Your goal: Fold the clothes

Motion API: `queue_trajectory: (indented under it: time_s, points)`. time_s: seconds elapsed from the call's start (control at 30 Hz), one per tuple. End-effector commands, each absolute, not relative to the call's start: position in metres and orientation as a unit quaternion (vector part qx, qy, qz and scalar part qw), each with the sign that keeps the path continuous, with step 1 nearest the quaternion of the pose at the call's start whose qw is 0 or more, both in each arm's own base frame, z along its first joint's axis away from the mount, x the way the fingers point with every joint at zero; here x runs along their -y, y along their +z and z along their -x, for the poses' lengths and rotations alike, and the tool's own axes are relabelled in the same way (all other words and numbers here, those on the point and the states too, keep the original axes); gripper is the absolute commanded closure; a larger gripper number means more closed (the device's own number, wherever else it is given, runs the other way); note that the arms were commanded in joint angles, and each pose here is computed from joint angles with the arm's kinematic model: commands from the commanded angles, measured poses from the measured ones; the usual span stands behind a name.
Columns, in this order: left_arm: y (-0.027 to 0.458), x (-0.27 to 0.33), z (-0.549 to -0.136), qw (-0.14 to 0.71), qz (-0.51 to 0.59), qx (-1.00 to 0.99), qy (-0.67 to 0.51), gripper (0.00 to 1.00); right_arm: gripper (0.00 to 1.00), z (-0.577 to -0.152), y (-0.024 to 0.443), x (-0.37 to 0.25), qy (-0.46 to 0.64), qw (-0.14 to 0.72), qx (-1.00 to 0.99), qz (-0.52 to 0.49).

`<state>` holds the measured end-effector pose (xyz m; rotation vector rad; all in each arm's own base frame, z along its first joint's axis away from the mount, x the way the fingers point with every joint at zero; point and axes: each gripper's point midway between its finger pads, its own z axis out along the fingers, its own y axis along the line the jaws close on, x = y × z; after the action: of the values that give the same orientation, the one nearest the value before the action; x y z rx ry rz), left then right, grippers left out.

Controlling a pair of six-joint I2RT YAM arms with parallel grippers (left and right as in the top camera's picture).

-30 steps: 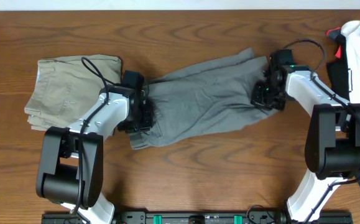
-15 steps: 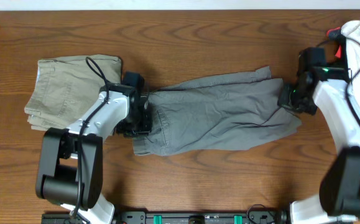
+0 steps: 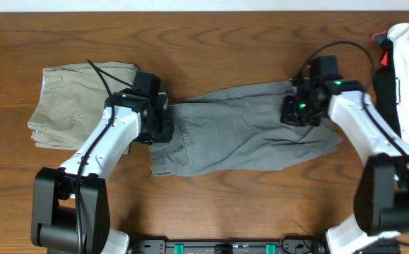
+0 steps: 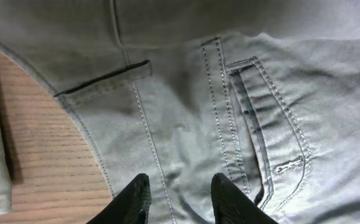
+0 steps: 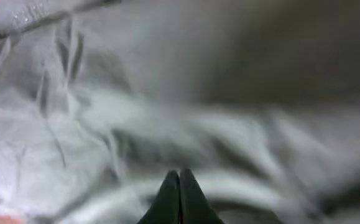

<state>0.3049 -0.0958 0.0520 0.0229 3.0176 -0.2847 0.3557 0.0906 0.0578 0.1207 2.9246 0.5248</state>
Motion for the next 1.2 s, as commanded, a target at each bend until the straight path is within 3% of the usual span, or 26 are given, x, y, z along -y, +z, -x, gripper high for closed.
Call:
queue_trajectory:
  time_s: [0.0,0.2,0.4,0.67,0.8,0.97,1.17]
  points:
    - [0.056,0.097,-0.308,0.061,-0.015,-0.993,-0.1,0.65,0.99,-0.372,0.036,-0.116,0.206,0.087,-0.974,-0.047]
    - [0.056,0.098,-0.311,0.066,-0.016,-0.992,-0.103,0.65,0.99,-0.463,0.033,-0.131,0.265,0.238,-0.932,-0.07]
    - [0.057,0.099,-0.311,0.068,-0.016,-0.992,-0.103,0.6,0.99,-0.486,0.086,-0.144,0.365,0.296,-0.882,-0.03]
    - [0.067,0.128,-0.325,0.098,-0.053,-0.977,-0.181,0.57,0.98,-0.427,0.098,-0.128,0.357,0.21,-0.91,-0.006]
    - [0.067,0.139,-0.329,0.11,-0.068,-0.974,-0.185,0.7,0.98,-0.372,0.075,-0.14,0.346,0.094,-0.933,-0.006]
    - [0.049,0.159,-0.303,0.056,-0.084,-0.977,-0.188,0.74,0.92,-0.303,0.059,-0.164,0.324,-0.02,-0.943,0.069]
    - [0.015,0.16,-0.276,-0.006,-0.094,-0.982,-0.164,0.76,0.94,-0.286,0.02,-0.138,0.171,-0.04,-0.983,0.048]
